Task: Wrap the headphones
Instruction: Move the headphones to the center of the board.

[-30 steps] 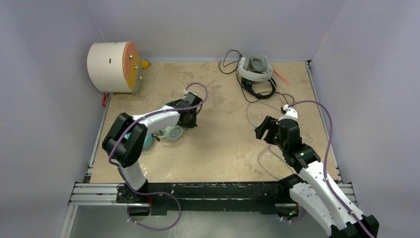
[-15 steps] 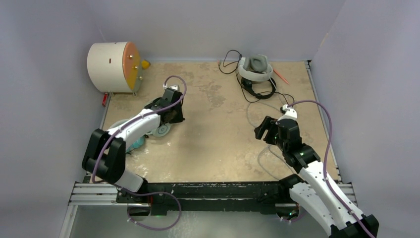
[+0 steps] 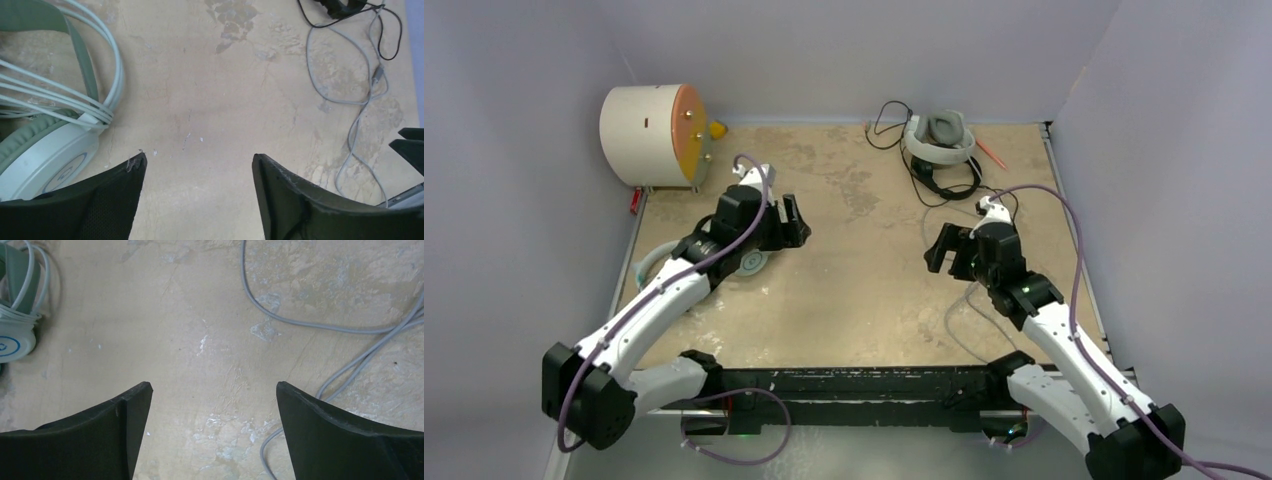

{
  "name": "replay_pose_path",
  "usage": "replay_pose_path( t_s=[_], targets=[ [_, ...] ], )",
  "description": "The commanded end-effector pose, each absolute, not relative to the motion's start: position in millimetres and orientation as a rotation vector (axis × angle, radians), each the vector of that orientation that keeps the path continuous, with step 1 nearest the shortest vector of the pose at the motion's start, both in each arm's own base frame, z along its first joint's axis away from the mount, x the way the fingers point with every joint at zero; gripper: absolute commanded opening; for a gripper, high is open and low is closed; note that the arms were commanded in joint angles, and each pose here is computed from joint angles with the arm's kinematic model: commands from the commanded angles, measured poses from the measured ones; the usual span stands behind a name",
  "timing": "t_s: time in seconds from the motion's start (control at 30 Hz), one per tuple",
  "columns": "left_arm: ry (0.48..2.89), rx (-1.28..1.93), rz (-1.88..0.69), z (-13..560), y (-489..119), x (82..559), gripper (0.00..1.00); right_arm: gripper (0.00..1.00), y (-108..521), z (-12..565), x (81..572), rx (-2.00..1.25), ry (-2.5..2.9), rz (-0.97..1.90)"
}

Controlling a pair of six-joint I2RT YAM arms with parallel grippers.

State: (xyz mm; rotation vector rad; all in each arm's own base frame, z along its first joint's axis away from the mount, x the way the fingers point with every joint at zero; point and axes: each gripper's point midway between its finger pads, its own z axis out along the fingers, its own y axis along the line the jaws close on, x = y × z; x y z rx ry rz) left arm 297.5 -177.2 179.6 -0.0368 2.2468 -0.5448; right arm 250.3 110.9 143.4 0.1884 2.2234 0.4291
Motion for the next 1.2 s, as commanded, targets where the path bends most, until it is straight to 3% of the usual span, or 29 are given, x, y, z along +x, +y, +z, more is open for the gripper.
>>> replay_pose_path(
  t_s=[0.0,0.4,0.83,1.17],
  targets=[
    [2.154,-0.057,-0.520,201,-163,292,0.80,0.99,123,172,264,0.120,2.158,0.479],
    [2.074,-0.030,-0.528,219,-149,269,0.87,0.99,123,180,300,0.103,2.163,0.381],
    [1.963,-0.003,-0.594,252,-145,252,0.90,0.95,118,200,398,0.070,2.169,0.302],
    [1.928,0.033,-0.603,258,-144,246,0.91,0.90,104,184,474,-0.030,2.195,0.216]
  ],
)
